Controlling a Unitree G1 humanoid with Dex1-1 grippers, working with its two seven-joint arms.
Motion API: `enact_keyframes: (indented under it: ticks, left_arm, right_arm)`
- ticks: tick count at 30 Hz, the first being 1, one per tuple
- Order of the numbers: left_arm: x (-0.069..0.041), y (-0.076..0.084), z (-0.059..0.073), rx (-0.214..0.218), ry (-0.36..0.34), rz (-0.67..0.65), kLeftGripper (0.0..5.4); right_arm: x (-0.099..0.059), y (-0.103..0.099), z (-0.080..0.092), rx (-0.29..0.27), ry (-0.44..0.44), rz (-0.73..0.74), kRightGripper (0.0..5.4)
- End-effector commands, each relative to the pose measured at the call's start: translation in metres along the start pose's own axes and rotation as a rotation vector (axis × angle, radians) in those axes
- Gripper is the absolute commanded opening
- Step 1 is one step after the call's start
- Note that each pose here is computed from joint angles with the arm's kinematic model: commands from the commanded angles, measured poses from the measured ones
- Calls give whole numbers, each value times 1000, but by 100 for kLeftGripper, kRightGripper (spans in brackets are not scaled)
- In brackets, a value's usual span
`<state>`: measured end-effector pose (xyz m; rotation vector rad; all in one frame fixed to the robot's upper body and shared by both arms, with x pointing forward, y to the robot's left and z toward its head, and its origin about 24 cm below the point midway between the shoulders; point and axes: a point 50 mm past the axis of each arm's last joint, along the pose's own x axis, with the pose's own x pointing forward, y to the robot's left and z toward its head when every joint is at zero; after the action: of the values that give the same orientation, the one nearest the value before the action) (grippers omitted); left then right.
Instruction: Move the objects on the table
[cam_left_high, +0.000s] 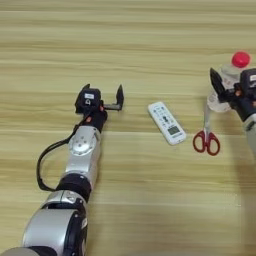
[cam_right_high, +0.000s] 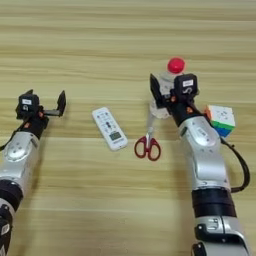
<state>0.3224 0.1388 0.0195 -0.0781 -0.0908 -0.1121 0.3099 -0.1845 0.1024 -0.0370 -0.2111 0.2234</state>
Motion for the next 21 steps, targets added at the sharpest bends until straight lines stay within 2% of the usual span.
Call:
enact_keyframes:
  ticks: [1, 11, 21]
  left_arm:
    - [3, -2, 2, 9, -8, -5, 540]
    - [2, -3, 2, 8, -8, -6, 540]
    - [2, -3, 2, 7, -8, -5, 540]
  right_arm:
    - [13, 13, 16, -2, -61, 49, 328]
    - [23, 31, -1, 16, -5, 108, 328]
    - [29, 36, -20, 22, 56, 129, 328]
